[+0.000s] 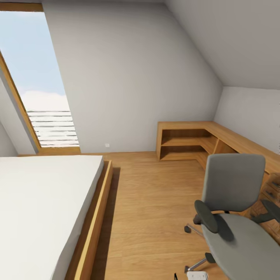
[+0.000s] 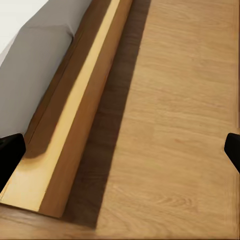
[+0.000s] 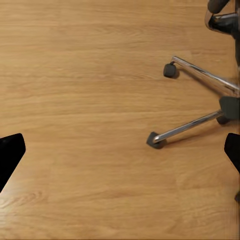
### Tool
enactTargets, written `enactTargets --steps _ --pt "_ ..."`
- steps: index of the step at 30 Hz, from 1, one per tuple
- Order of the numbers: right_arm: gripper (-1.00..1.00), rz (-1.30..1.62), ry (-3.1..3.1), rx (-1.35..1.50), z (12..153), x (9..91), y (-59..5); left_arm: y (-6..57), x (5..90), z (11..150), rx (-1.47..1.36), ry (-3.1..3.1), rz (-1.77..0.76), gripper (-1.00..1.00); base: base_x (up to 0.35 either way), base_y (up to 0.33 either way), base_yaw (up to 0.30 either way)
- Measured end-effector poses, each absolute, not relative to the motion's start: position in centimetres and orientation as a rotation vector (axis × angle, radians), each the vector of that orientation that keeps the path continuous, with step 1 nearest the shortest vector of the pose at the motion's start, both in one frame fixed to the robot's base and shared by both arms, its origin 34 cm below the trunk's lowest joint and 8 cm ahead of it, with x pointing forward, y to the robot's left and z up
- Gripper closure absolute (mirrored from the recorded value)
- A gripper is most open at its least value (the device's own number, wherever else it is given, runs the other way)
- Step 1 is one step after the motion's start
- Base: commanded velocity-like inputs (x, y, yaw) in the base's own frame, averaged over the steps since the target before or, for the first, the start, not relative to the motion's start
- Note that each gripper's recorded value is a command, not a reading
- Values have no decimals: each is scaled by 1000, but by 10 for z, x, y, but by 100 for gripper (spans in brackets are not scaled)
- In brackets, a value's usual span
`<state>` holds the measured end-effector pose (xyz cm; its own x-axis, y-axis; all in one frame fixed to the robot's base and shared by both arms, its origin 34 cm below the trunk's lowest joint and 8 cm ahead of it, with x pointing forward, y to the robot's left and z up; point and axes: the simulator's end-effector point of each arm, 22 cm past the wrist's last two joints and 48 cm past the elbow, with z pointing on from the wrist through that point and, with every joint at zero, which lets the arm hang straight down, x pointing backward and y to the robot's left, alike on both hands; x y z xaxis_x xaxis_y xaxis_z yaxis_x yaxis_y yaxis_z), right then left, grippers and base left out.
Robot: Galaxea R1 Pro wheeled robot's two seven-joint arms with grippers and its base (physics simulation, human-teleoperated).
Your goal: In the bedroom, organize the workspace by keeping the computer under the desk, ensuring the monitor is on the desk, placing the keyboard on the desk next to the monitor, placing the mouse on the desk next to the keyboard, moving the folder from the swivel chair onto the desk next to the mouse, stacking the notebook on top of the folder with the pen on top of the notebook, and positioning the swivel chair next to the desk.
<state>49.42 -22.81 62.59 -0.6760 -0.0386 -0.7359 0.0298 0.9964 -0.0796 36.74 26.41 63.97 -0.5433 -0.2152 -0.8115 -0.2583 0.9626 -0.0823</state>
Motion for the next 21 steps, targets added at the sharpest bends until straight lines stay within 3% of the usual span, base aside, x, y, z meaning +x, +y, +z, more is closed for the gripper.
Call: enactTargets --steps 11,21 --pt "-100 -114 2311 -7 626 494 -232 264 365 638 -330 2170 58 -100 108 -274 1" --pt "-100 -115 2311 -8 626 494 -233 264 365 638 -329 2171 57 -100 40 -61 0"
